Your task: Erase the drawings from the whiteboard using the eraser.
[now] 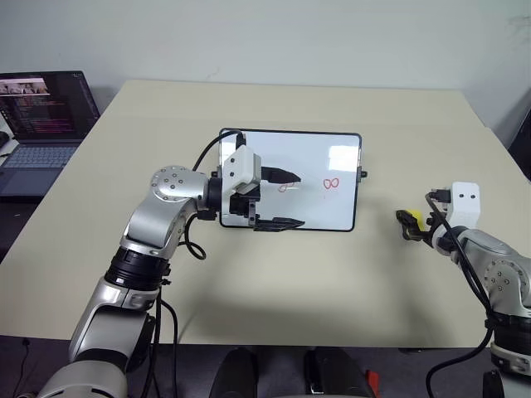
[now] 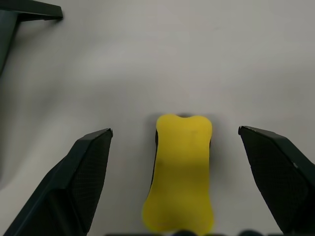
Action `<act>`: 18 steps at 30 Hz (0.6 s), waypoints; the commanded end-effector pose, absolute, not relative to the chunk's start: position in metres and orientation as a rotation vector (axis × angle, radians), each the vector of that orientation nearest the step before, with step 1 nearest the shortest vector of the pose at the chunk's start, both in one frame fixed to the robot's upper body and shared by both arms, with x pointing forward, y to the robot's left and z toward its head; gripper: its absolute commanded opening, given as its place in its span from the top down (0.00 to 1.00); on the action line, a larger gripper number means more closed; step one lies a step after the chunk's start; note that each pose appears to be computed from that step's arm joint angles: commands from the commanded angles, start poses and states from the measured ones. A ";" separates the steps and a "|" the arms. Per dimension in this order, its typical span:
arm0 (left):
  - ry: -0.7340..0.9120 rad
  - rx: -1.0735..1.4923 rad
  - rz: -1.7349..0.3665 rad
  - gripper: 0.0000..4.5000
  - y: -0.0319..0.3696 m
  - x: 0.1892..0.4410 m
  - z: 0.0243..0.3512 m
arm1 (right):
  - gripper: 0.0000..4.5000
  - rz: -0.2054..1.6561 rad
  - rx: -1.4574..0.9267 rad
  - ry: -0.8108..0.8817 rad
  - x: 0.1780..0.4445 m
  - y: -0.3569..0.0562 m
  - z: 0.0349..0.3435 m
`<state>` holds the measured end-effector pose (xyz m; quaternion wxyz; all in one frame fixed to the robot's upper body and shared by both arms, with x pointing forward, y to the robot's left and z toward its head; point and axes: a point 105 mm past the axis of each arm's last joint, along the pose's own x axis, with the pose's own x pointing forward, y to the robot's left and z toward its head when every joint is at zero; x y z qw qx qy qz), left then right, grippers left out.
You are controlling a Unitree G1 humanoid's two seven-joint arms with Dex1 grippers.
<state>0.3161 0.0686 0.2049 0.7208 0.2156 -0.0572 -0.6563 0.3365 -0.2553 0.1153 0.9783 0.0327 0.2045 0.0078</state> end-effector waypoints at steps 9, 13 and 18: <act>-0.174 0.505 -1.465 0.00 0.063 0.309 0.215 | 0.00 -0.004 0.029 0.378 0.347 -0.263 0.119; -0.169 0.505 -1.464 0.00 0.064 0.308 0.214 | 0.13 0.000 0.037 0.397 0.347 -0.262 0.112; -0.166 0.505 -1.462 0.00 0.063 0.307 0.213 | 0.51 -0.001 0.043 0.405 0.349 -0.260 0.108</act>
